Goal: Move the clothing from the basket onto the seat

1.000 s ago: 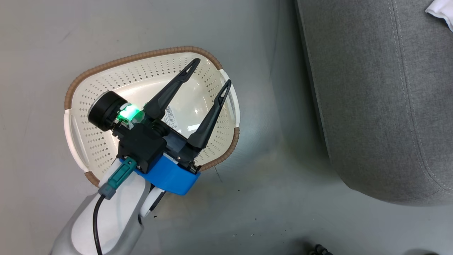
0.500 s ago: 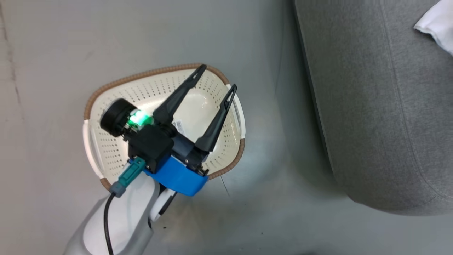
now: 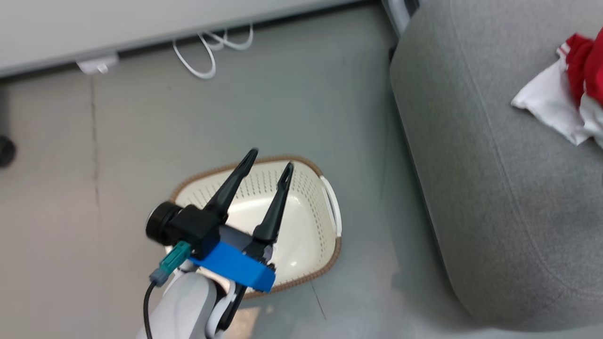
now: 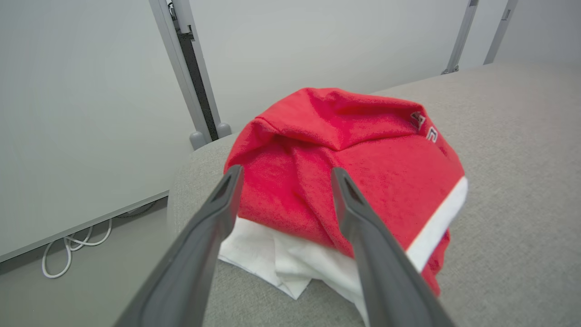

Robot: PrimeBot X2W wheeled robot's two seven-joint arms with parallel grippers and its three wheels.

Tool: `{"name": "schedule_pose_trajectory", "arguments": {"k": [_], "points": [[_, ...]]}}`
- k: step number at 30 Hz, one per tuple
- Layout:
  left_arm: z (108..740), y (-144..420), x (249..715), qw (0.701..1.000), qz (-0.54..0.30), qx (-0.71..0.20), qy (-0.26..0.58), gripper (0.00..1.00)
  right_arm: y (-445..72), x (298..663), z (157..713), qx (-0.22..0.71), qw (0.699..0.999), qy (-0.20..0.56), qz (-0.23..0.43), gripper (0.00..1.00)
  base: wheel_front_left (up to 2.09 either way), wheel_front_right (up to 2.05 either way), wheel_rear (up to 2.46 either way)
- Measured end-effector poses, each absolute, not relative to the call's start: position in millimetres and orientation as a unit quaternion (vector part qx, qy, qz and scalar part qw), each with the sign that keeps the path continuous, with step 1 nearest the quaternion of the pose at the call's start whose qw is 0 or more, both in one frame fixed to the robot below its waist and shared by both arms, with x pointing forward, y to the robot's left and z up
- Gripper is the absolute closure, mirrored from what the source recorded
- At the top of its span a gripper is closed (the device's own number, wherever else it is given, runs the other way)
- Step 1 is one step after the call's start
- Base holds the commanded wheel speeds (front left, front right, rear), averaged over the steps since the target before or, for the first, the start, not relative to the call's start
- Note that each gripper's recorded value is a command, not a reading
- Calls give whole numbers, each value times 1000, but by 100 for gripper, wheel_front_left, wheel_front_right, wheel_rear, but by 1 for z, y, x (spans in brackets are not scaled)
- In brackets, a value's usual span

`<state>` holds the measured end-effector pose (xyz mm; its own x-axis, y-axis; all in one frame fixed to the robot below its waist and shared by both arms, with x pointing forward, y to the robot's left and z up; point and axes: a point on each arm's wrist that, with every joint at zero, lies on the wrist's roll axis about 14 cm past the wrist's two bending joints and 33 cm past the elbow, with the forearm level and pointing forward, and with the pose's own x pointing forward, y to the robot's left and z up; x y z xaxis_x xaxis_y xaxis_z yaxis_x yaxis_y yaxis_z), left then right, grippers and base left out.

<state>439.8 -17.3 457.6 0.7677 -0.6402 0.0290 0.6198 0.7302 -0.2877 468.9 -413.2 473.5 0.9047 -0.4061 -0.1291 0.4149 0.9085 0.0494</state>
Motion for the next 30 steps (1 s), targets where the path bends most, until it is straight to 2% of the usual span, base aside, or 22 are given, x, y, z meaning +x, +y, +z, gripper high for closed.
{"name": "schedule_pose_trajectory", "arguments": {"k": [14,25,30], "points": [[474,84,398,975,-184,-124,29,0,-297,431,495,64,995,24,-77,0,0,0,0],[478,144,382,988,-89,-127,17,0,-205,408,510,77,997,11,20,0,0,0,0],[475,156,378,989,-68,-131,20,0,-186,398,513,84,996,12,38,0,0,0,0]]}}
